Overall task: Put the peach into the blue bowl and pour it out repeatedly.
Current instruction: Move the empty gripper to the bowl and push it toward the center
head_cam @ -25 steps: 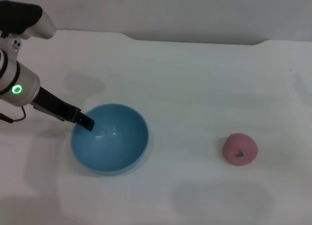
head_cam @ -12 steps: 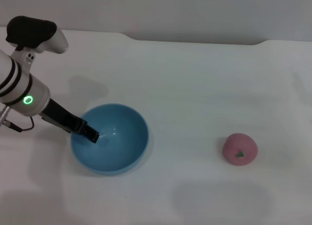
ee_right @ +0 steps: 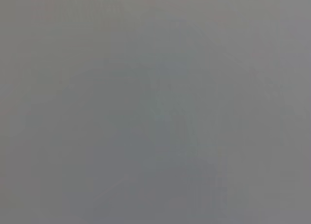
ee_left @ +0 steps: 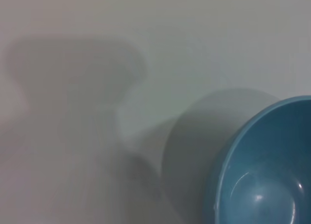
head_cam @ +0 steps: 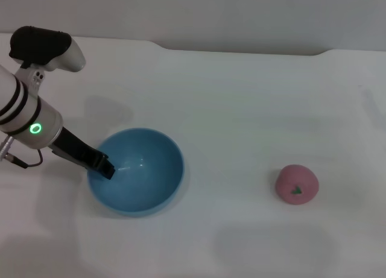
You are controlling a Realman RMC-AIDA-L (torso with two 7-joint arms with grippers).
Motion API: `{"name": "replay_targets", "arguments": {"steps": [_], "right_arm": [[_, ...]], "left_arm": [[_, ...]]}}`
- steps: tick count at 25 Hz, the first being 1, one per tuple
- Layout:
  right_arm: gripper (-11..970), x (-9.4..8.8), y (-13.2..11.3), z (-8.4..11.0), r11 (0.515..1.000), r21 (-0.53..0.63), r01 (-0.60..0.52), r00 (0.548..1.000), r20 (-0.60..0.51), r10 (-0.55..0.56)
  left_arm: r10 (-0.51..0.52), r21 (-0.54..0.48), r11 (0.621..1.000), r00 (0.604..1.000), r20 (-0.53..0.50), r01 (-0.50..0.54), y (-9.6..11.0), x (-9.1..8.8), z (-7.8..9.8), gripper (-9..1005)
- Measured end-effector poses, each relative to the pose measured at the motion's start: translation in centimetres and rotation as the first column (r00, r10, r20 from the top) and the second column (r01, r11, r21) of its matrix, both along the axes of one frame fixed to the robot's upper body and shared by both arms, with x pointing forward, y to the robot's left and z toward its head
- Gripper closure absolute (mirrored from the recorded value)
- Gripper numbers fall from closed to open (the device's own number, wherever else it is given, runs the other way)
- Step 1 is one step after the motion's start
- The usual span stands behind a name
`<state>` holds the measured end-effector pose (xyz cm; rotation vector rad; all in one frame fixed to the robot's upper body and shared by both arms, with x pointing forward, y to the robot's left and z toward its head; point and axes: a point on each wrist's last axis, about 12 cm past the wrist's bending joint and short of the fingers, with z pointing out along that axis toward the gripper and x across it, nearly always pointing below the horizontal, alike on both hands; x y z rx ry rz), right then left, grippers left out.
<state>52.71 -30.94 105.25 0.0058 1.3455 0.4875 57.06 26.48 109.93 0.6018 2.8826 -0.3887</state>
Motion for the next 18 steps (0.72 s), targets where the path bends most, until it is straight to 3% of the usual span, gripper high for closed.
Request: {"name": "replay_targets", "arguments": {"steps": [3, 8, 14, 18], "right_arm": [[269, -0.1, 0.0, 0.1, 1.000, 0.002, -0.003, 1.000, 0.009, 0.003], [270, -0.2, 0.1, 0.4, 1.000, 0.016, -0.016, 0.999, 0.034, 0.016], [270, 0.7, 0.2, 1.6, 0.991, 0.113, -0.074, 0.996, 0.051, 0.069], [271, 2.3, -0.1, 3.0, 0.954, 0.241, -0.180, 0.983, 0.008, 0.183]], "left_arm": [[-0.005, 0.001, 1.000, 1.000, 0.000, 0.005, -0.1, 0.0, -0.1, 531], [-0.006, -0.003, 1.000, 1.000, -0.001, 0.006, -0.1, -0.1, -0.1, 771], [-0.008, -0.007, 1.000, 1.000, -0.001, 0.008, -0.3, 0.0, -0.1, 960], [-0.004, -0.011, 1.000, 1.000, 0.001, 0.004, -0.3, 0.0, 0.0, 990]]}}
